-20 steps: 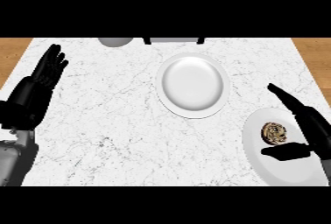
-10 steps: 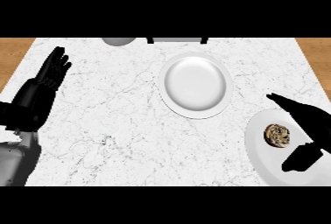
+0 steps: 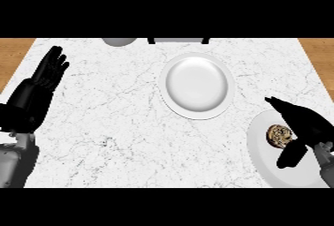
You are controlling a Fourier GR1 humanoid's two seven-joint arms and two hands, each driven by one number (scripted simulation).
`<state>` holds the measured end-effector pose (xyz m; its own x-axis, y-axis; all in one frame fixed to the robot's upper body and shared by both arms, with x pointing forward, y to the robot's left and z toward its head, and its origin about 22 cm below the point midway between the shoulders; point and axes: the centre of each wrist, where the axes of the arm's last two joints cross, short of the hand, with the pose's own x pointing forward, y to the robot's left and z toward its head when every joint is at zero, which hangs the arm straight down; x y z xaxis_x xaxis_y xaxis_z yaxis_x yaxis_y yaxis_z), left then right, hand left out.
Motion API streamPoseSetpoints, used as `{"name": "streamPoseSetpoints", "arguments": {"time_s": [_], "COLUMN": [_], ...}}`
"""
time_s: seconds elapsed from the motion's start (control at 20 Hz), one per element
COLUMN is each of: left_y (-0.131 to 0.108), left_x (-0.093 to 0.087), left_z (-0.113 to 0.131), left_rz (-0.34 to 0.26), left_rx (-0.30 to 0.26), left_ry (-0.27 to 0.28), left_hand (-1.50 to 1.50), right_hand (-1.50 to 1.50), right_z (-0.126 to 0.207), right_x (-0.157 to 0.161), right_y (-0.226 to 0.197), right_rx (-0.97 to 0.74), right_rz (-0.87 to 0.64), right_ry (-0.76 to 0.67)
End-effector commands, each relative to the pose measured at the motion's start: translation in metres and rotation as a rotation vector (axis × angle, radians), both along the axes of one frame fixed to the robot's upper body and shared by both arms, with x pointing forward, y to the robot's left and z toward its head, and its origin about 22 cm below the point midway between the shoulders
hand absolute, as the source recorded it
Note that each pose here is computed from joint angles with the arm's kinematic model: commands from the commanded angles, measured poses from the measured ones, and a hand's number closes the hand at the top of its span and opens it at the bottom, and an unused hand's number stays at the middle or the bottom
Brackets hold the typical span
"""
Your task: Pick the cupcake from the plate and place it in the plate
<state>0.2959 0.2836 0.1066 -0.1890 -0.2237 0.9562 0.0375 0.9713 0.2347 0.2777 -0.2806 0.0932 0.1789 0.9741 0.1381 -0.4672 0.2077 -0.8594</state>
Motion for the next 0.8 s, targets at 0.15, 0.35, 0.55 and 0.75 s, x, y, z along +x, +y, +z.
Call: {"name": "streamPoseSetpoints", "arguments": {"time_s": [0.15, 0.35, 0.55, 0.75], "left_y": [0.004, -0.006, 0.007, -0.016], "left_x": [0.010, 0.000, 0.002, -0.008], "left_z": [0.012, -0.005, 0.003, -0.005], "left_rz": [0.002, 0.012, 0.018, 0.003], "left_rx": [0.000, 0.004, -0.009, -0.002], "left_ry": [0.003, -0.002, 0.007, 0.002], "left_hand": [0.00, 0.00, 0.00, 0.00], "right_hand": [-1.50, -1.50, -1.50, -1.50], "right_z": [-0.023, -0.042, -0.054, -0.067], "right_x": [0.013, 0.008, 0.022, 0.008], "right_y": [-0.007, -0.029, -0.031, -0.038], "right_rx": [-0.088, -0.059, -0.065, -0.067], "right_rz": [-0.069, -0.072, -0.062, -0.045], "right_ry": [0.080, 0.084, 0.115, 0.159]}}
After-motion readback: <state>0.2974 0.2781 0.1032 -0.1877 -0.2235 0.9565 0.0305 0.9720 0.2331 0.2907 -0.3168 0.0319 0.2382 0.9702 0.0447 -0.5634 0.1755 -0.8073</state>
